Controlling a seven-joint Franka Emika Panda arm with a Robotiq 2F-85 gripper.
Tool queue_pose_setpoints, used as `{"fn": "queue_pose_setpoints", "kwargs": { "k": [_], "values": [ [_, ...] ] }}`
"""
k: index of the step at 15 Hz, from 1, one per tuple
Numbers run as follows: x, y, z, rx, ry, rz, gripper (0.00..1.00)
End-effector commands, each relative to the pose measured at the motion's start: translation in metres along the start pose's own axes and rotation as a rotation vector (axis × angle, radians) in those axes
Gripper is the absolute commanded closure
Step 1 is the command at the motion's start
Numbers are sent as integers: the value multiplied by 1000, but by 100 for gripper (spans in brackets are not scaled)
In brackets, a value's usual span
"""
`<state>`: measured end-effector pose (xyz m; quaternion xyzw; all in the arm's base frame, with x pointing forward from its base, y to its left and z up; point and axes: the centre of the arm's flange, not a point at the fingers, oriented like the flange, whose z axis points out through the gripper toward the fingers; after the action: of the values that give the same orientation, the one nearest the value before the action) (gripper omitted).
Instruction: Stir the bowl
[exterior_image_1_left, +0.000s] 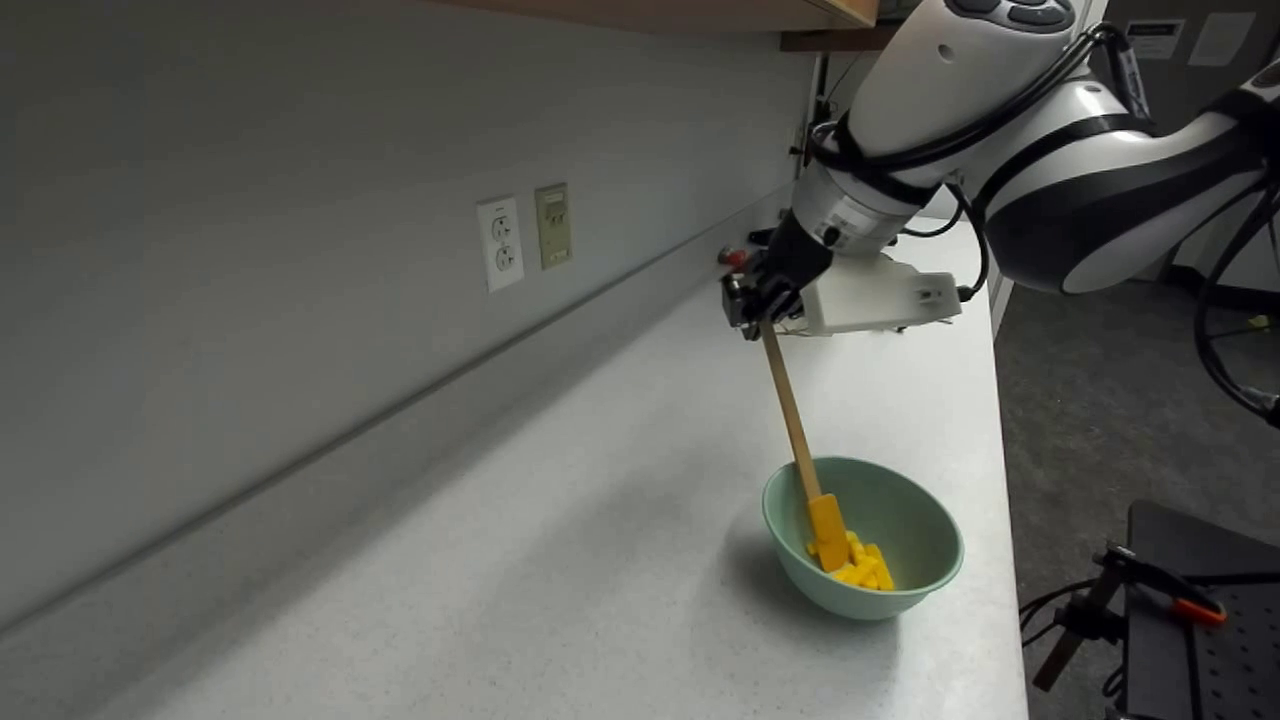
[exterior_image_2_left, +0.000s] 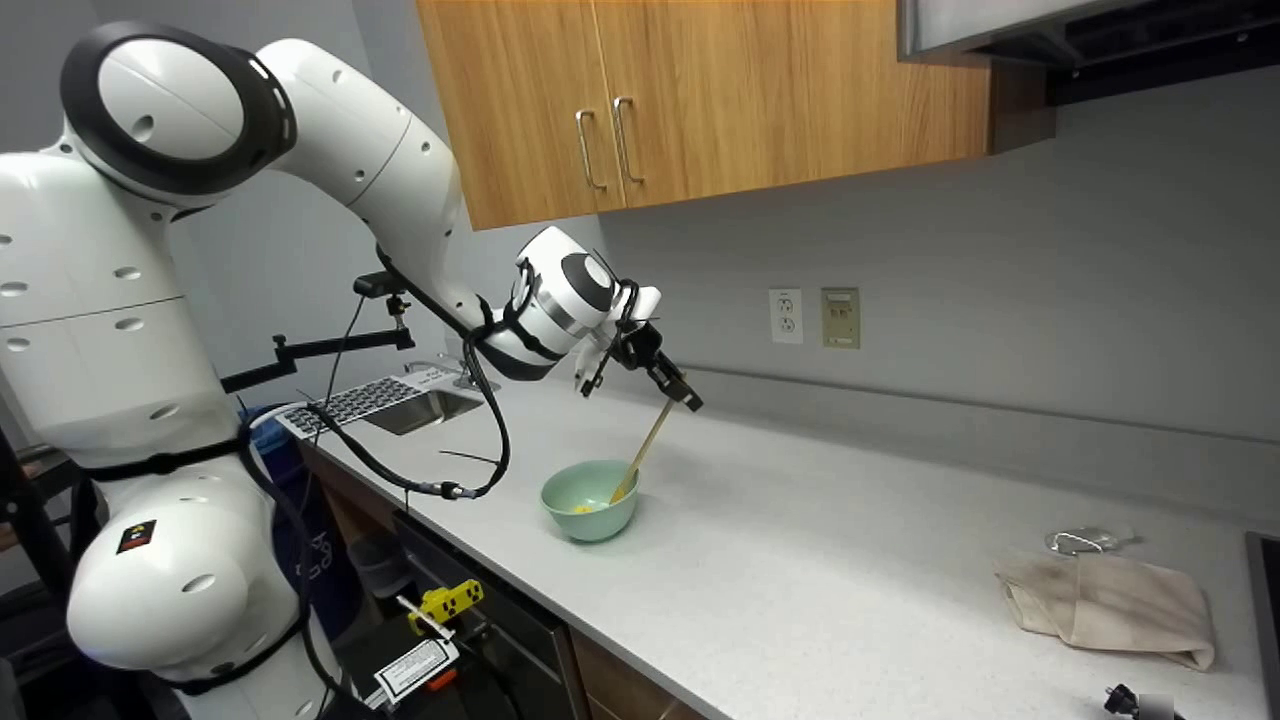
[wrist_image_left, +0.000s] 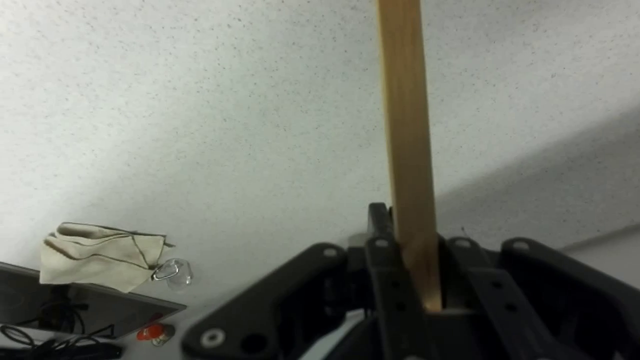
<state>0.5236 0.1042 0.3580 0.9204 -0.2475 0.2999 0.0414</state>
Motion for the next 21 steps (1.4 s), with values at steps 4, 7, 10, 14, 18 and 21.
{"fn": "queue_pose_setpoints", "kwargs": {
  "k": [4, 7, 10, 14, 18, 21],
  "values": [
    [7, 8, -6, -7, -11, 18, 98],
    [14, 13, -9, 5, -36, 49, 98],
    [20, 19, -8, 3, -55, 86, 98],
    [26, 24, -7, 2, -74, 113, 98],
    [27, 24, -5, 17, -121, 122, 98],
    [22, 21, -1, 23, -169, 114, 98]
  ]
}}
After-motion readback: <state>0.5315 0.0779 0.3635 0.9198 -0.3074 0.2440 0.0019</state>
